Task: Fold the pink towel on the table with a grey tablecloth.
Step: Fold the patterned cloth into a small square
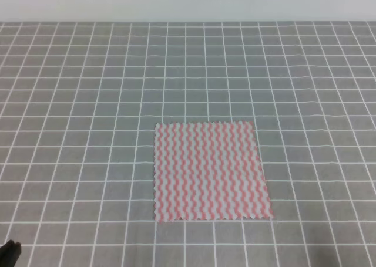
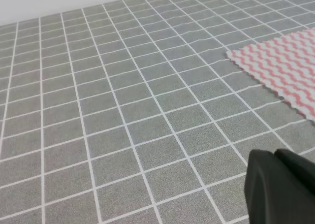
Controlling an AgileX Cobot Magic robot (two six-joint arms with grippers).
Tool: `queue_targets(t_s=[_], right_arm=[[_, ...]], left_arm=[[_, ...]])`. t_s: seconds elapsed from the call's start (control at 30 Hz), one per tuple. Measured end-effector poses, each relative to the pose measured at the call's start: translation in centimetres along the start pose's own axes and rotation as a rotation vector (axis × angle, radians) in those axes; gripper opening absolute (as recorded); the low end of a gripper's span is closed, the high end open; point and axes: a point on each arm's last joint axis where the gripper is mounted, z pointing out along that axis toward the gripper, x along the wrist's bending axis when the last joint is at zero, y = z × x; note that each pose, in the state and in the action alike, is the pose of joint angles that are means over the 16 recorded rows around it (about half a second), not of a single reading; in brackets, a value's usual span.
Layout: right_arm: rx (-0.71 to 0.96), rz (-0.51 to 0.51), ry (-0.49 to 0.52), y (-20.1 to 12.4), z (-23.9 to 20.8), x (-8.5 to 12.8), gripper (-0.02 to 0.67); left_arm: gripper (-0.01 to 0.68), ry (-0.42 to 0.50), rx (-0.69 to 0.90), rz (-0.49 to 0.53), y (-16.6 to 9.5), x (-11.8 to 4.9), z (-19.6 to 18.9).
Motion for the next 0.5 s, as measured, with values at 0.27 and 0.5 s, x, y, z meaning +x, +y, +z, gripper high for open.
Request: queue_targets(t_s=[0.27, 0.5], right_arm=[[-0.021, 0.002, -0.002, 0.34, -0.01, -0.01, -0.016], [-0.054, 0.025, 0.000, 0.74, -0.02, 0.01, -0.016]], left_arm=[[-0.004, 0.005, -0.041, -0.022, 0.27, 0.04, -0.02], [-0.004, 0.010, -0.077, -0.042, 0.71, 0.11, -0.05]])
